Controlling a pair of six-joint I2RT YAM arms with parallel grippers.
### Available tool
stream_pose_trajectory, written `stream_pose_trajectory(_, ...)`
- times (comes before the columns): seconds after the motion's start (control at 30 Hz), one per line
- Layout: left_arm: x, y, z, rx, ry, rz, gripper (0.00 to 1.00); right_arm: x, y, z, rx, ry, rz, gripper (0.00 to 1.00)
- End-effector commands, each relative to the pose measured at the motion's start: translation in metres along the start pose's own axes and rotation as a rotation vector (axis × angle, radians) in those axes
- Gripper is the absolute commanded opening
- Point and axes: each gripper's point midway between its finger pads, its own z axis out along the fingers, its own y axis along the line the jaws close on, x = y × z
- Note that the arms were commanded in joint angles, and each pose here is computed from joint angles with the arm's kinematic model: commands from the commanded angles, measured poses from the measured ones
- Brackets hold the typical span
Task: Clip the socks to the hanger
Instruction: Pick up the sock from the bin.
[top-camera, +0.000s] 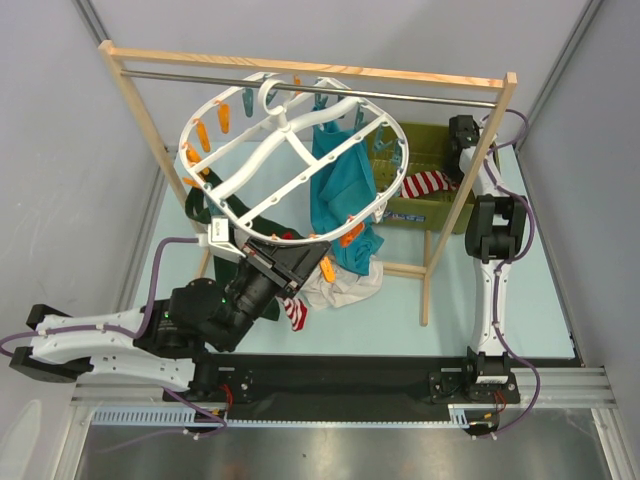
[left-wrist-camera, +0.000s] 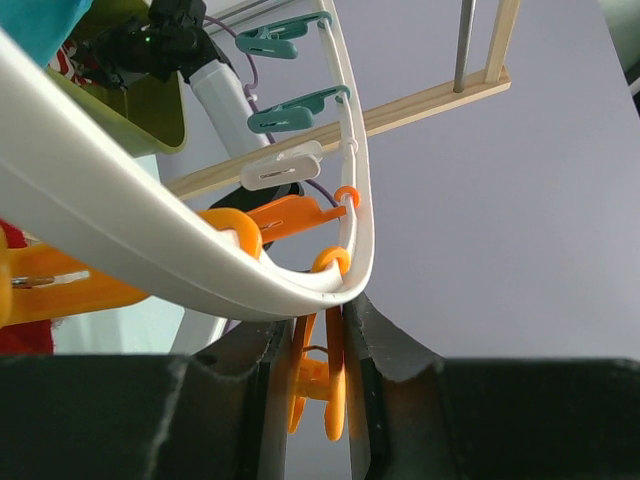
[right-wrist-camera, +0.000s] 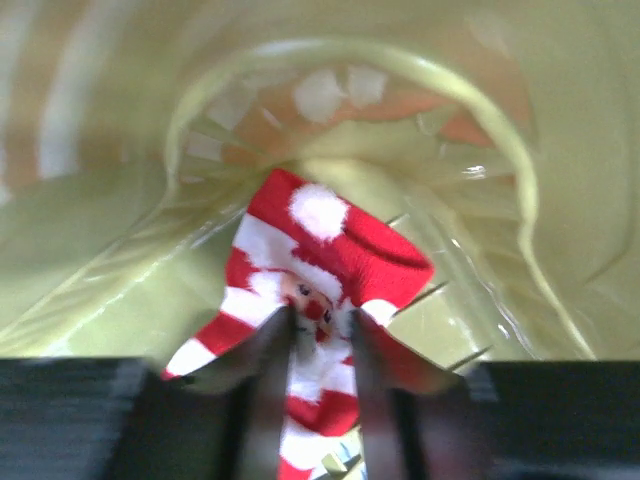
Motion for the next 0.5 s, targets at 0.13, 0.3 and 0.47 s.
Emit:
stream_pose_trajectory(0.13, 0.007, 0.012, 0.003, -0.038, 0.002, 0.022, 0.00, 0.024, 0.011, 0.010, -0.079, 0.087, -0.007, 0.11)
stream_pose_trajectory(0.3, 0.008, 0.015, 0.003, -0.045, 0.005, 0.027, 0.00, -0.032, 0.022, -0.034, -0.161, -0.042, 0.029, 0.00)
stream_pose_trajectory(0.47, 0.008, 0.015, 0.004, -0.045, 0.002, 0.023, 0.00, -0.071, 0.026, -0.079, -0.227, -0.134, 0.002, 0.00)
